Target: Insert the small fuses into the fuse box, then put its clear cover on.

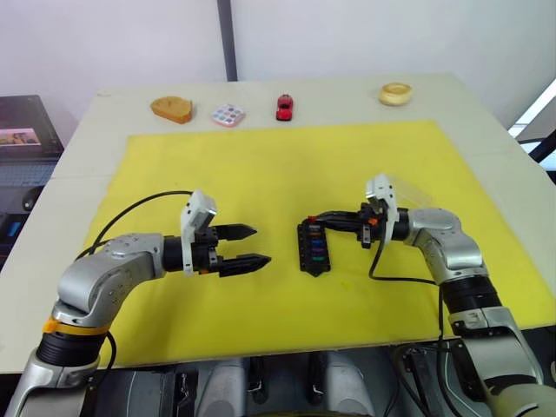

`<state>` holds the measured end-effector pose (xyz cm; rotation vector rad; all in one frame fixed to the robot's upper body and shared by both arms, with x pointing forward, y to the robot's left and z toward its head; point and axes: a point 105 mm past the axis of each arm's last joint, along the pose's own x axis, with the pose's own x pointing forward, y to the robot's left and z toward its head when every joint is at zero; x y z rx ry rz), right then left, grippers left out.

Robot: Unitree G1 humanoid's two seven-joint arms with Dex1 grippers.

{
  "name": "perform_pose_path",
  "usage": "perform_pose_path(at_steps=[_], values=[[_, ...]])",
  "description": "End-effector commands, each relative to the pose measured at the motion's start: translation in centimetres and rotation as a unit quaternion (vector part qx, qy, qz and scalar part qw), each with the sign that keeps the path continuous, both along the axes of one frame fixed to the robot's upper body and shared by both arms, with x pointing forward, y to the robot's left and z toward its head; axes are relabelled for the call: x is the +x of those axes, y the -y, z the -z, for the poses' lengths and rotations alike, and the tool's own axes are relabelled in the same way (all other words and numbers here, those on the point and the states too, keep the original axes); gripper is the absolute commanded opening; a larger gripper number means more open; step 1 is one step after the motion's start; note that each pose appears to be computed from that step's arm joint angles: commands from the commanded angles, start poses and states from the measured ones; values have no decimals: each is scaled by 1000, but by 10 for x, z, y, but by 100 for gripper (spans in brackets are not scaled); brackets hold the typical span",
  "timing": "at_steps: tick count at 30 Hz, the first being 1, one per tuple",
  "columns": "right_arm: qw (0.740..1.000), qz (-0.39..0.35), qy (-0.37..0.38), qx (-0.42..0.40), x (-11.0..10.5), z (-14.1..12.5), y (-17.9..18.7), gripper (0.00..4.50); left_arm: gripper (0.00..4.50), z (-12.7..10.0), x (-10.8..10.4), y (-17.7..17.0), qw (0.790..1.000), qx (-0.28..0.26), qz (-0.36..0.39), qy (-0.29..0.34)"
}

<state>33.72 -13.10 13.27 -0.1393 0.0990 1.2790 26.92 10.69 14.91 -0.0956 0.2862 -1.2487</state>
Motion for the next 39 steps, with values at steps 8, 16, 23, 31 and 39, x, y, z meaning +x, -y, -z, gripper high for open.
perform_pose_path(at_steps=[8,16,23,31,39], values=[[1000,-3,20,7,1,-12,-2,0,446,-11,-2,0,1000,-9,2,16],[1000,-5,24,4,0,-13,-1,0,446,-11,-1,0,1000,-12,-1,14],[1000,-3,24,6,-1,-14,0,0,446,-11,0,0,1000,-15,-2,14],[999,2,31,8,-1,-15,1,0,446,-11,1,-1,1000,-15,-2,13],[1000,0,30,9,-1,-16,1,0,446,-12,2,-2,1000,-16,-5,14]])
